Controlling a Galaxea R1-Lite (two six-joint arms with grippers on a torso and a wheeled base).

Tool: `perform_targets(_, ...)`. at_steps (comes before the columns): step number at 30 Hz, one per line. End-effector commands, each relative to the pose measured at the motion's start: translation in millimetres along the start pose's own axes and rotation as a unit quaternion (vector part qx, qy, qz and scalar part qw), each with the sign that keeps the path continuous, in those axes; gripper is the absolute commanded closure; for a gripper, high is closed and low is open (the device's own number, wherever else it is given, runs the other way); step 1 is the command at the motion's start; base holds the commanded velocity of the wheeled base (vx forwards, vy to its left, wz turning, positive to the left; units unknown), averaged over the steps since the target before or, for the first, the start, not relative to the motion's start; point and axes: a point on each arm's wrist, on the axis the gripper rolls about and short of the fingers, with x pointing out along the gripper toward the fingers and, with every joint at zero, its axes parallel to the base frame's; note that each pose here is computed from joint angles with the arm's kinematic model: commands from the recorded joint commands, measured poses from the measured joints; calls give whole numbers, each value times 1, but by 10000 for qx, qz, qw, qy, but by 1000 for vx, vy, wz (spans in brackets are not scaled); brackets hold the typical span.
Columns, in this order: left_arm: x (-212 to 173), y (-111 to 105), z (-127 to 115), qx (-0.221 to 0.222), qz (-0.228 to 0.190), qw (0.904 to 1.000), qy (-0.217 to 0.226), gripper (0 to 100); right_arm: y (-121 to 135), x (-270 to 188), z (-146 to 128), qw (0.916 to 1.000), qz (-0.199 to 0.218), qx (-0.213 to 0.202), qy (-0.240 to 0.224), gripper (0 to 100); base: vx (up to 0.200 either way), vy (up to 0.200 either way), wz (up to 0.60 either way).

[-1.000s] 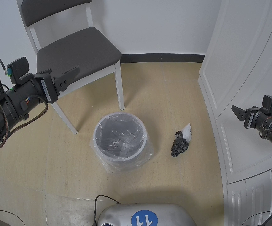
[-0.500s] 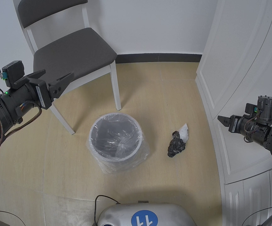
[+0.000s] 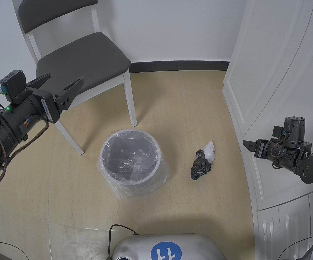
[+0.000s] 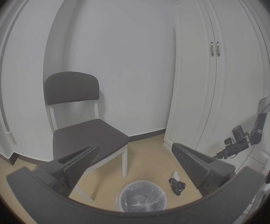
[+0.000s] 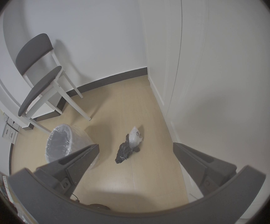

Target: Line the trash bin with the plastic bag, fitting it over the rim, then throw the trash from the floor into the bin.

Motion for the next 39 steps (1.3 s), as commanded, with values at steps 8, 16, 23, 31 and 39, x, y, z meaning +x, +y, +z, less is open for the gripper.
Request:
perform_targets(8, 5, -1, -11, 13, -31, 9999, 168, 0, -7, 17, -13, 9996, 32, 40, 270, 0, 0, 200, 0)
perform_targets(16, 6, -2, -19, 20, -35, 9999, 129, 0, -8, 39, -22, 9986, 191, 474, 142, 0, 0, 50, 0)
perform_targets(23, 12, -4, -19, 17, -252, 9984, -507, 0, -30, 92, -45, 9972, -133, 711, 212, 0, 0, 0, 0)
perform_targets(31, 20, -1, -25, 54, -435, 9963, -735, 0, -39, 146, -69, 9931, -253, 1087, 358, 0, 75, 0, 0)
perform_targets(39, 25, -1, -31, 94, -437, 9954, -852, 0, -50, 175, -91, 9893, -374, 1332, 453, 0, 75, 0, 0)
